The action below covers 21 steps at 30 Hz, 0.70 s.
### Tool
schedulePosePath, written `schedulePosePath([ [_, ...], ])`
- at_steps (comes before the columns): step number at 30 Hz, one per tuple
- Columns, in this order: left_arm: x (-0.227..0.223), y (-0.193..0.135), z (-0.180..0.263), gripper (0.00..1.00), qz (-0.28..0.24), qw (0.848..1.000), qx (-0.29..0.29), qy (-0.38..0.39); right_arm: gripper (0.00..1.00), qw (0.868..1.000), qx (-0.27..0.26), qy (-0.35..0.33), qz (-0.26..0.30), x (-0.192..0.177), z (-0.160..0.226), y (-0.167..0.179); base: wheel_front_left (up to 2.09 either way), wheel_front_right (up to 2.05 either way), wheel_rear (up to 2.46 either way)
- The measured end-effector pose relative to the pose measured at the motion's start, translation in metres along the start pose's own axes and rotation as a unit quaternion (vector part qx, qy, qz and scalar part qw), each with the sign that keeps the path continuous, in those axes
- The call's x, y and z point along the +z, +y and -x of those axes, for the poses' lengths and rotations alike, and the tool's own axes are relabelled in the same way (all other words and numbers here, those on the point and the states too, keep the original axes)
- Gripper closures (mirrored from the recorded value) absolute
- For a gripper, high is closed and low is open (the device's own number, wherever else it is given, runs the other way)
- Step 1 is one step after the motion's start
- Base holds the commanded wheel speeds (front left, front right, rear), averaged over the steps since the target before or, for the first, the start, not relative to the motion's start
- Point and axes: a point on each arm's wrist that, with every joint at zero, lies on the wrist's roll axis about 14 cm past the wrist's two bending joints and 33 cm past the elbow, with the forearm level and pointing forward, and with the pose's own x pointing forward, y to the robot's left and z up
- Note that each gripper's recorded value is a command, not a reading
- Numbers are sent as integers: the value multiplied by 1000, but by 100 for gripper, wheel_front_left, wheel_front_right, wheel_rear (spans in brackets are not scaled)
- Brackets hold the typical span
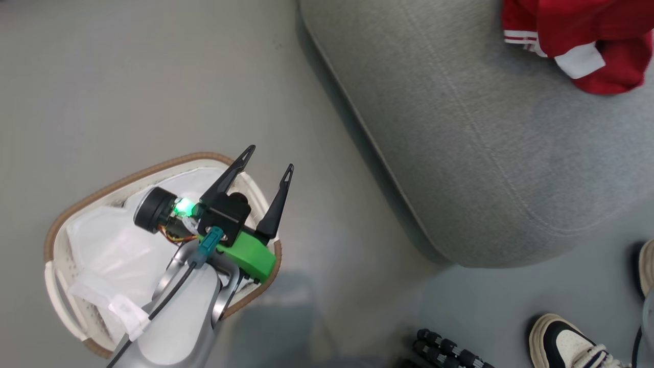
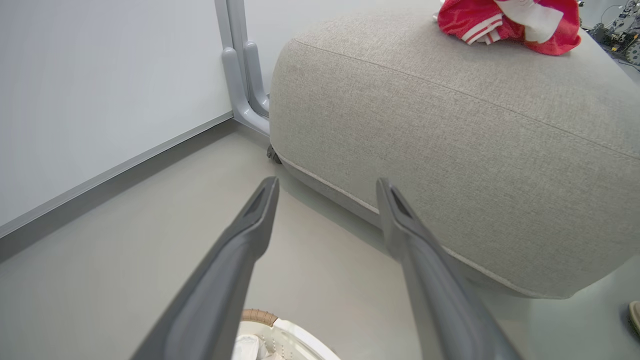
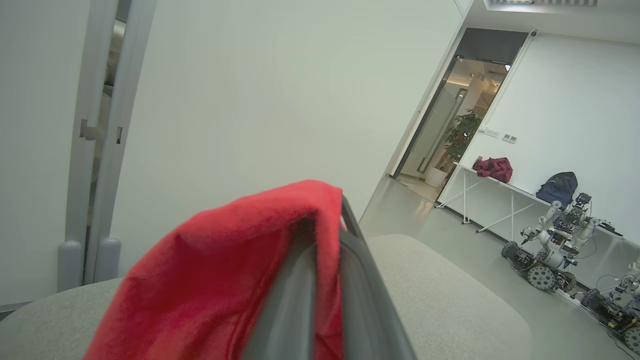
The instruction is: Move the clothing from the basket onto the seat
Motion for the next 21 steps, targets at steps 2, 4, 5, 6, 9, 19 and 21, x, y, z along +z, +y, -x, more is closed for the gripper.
schedulePosePath([
  [2,-3,8,2,0,2,1000,9,1,100,1000,-6,23,6,-20,-1,2,0,0,0],
  [4,-9,18,6,0,7,1000,22,6,100,999,-8,50,9,-42,0,9,0,0,0],
  [5,-14,23,9,0,9,999,29,10,100,998,-7,64,9,-54,1,14,0,0,0],
  [6,-19,29,13,0,11,999,36,15,100,997,-2,79,11,-67,4,22,0,0,0],
  [9,-32,44,23,0,18,998,56,28,100,993,2,121,9,-102,14,39,0,0,0],
  [19,-55,77,49,0,35,991,115,53,0,978,18,209,-4,-172,52,83,0,0,0],
  [21,-53,77,51,0,37,991,120,52,0,976,18,216,-5,-176,61,83,0,0,0],
])
